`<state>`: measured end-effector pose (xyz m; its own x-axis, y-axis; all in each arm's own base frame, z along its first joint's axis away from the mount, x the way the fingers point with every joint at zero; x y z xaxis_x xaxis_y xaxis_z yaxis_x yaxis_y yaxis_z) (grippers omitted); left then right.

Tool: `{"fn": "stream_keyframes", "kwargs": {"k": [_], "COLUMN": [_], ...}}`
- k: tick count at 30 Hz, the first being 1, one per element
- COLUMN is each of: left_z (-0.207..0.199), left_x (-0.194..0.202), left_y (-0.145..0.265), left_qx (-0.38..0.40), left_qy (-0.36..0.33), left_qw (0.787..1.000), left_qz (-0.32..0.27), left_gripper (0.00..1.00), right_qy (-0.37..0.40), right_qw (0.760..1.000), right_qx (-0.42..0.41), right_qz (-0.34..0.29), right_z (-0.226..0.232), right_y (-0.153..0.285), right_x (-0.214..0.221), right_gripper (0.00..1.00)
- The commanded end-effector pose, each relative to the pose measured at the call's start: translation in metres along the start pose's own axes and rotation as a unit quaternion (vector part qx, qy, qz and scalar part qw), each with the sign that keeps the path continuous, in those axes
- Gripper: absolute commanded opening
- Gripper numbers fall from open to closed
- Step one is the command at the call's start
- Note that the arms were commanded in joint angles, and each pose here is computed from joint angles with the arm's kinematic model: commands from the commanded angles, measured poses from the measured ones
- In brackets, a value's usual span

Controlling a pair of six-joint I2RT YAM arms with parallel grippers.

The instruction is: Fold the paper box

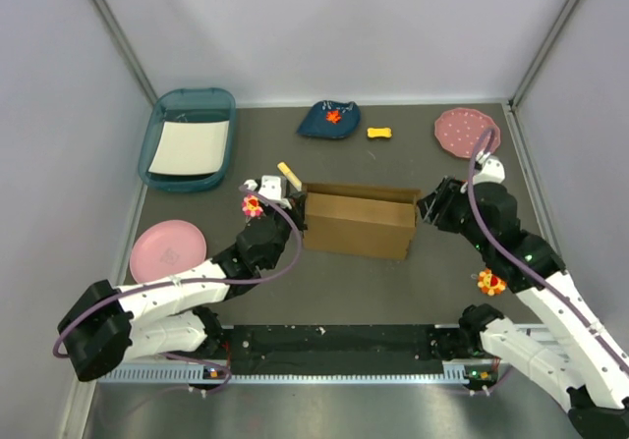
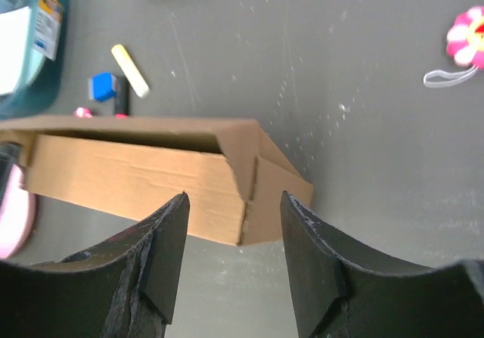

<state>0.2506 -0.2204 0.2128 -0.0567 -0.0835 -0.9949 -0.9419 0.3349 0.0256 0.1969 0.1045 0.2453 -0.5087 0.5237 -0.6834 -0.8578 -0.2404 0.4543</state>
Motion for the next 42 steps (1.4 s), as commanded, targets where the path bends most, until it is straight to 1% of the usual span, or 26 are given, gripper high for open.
{"fn": "stream_keyframes", "kwargs": {"k": [1, 3, 7, 8, 11, 15, 25, 33, 35, 36, 37, 38, 39, 40, 41, 42], "left_z": [0.018, 0.021, 0.021, 0.022, 0.021, 0.022, 0.018, 0.016, 0.017, 0.018, 0.021, 0.024, 0.028, 0.032, 0.036, 0.037], "left_x": [0.057, 0.052, 0.037, 0.033, 0.019, 0.004, -0.042, -0.07, -0.078, -0.076, -0.083, -0.08, -0.08, -0.087, -0.083, -0.084], "left_y": [0.012, 0.012, 0.011, 0.011, 0.011, 0.012, 0.009, 0.012, 0.017, 0.02, 0.025, 0.029, 0.033, 0.042, 0.046, 0.05], "left_qx": [-0.02, -0.034, -0.039, -0.041, -0.041, -0.046, -0.044, -0.036, -0.033, -0.029, -0.029, -0.032, -0.039, -0.039, -0.04, -0.039], "left_qy": [-0.093, -0.093, -0.091, -0.092, -0.089, -0.088, -0.084, -0.082, -0.076, -0.078, -0.073, -0.072, -0.062, -0.048, -0.044, -0.028], "left_qw": [0.989, 0.989, 0.991, 0.991, 0.992, 0.993, 0.995, 0.996, 0.997, 0.997, 0.997, 0.997, 0.997, 0.998, 0.998, 0.998], "left_qz": [0.115, 0.112, 0.095, 0.093, 0.081, 0.067, 0.018, -0.003, -0.009, -0.002, -0.011, -0.009, -0.009, -0.023, -0.023, -0.027], "left_gripper": [0.0, 0.0, 0.15, 0.2, 0.26, 0.32, 0.37, 0.4, 0.4, 0.4, 0.4, 0.4, 0.4, 0.4, 0.4, 0.37], "right_qy": [0.031, 0.042, 0.048, 0.047, 0.046, 0.047, 0.054, 0.053, 0.055, 0.055, 0.054, 0.054, 0.048, 0.045, 0.04, 0.026], "right_qw": [0.998, 0.996, 0.996, 0.996, 0.996, 0.997, 0.996, 0.996, 0.996, 0.996, 0.996, 0.996, 0.996, 0.996, 0.996, 0.996], "right_qx": [-0.034, -0.034, -0.032, -0.03, -0.028, -0.022, -0.01, -0.007, -0.004, -0.003, 0.001, 0.006, 0.016, 0.019, 0.021, 0.033], "right_qz": [-0.053, -0.069, -0.071, -0.069, -0.065, -0.065, -0.067, -0.068, -0.071, -0.072, -0.074, -0.074, -0.078, -0.078, -0.075, -0.083], "right_z": [0.037, 0.048, 0.058, 0.058, 0.057, 0.054, 0.05, 0.049, 0.048, 0.048, 0.046, 0.044, 0.038, 0.036, 0.032, 0.022], "right_y": [0.024, 0.025, 0.02, 0.018, 0.013, 0.009, 0.004, 0.002, 0.002, 0.001, 0.0, -0.002, -0.004, -0.007, -0.012, -0.016], "right_x": [-0.049, -0.065, -0.075, -0.074, -0.071, -0.068, -0.068, -0.067, -0.07, -0.07, -0.071, -0.072, -0.076, -0.077, -0.078, -0.085], "right_gripper": [0.53, 0.53, 0.54, 0.54, 0.54, 0.54, 0.56, 0.56, 0.57, 0.57, 0.57, 0.57, 0.57, 0.57, 0.57, 0.57]}}
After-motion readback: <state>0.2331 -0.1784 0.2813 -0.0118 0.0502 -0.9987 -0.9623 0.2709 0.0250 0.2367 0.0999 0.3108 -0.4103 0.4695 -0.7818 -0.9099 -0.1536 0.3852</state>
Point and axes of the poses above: each gripper's point midway between its finger pads, its own y axis back along the fingers, its own z axis along the line the jaws close on, x = y × z, the point moved 4 cm from there along y, back along the fingers, and after that the axes turned 11 degrees about -y, right-handed, at the moved point
